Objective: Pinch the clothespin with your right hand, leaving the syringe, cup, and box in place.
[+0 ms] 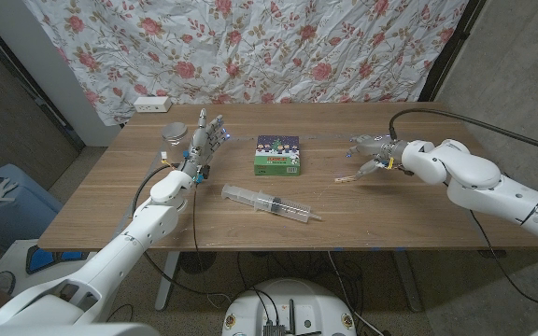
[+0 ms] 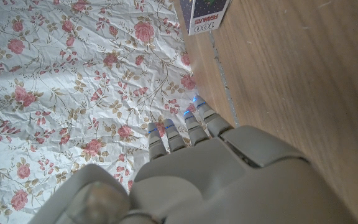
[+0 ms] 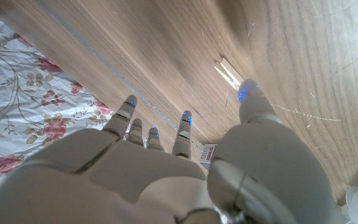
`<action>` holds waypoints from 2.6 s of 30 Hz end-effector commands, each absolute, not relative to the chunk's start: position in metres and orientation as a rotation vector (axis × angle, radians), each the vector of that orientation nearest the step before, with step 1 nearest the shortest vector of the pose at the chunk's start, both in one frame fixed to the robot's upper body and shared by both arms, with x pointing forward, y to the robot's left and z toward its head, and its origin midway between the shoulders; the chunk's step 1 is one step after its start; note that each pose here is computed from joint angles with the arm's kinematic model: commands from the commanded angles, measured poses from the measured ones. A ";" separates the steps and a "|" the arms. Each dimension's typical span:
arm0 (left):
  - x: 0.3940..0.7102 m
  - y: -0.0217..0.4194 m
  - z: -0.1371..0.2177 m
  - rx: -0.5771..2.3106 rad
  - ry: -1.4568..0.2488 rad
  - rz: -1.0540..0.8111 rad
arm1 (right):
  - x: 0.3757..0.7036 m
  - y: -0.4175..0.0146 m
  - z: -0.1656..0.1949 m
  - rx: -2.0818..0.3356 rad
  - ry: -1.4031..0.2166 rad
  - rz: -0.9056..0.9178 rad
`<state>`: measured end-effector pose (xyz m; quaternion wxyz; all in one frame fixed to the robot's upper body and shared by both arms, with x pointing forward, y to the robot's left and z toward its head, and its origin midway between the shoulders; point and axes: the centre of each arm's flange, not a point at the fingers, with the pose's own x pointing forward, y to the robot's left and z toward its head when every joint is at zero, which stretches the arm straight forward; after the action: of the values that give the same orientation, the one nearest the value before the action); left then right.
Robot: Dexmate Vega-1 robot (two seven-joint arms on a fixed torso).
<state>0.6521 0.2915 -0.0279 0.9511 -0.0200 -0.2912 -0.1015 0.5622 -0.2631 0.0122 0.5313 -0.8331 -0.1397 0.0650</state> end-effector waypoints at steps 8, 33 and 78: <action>0.652 0.292 -0.028 -0.041 -0.593 -0.206 | 0.573 -0.268 -0.006 -2.020 -0.281 0.157; 0.652 0.290 -0.029 -0.042 -0.593 -0.206 | 0.579 -0.267 -0.020 -2.029 -0.300 0.157; 0.652 0.291 -0.028 -0.041 -0.593 -0.206 | 0.585 -0.263 -0.023 -1.968 -0.418 0.027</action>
<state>0.6521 0.2906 -0.0287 0.9509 -0.0203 -0.2916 -0.1016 0.5821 -0.2614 -0.0192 0.5118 -0.8421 -0.1687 0.0196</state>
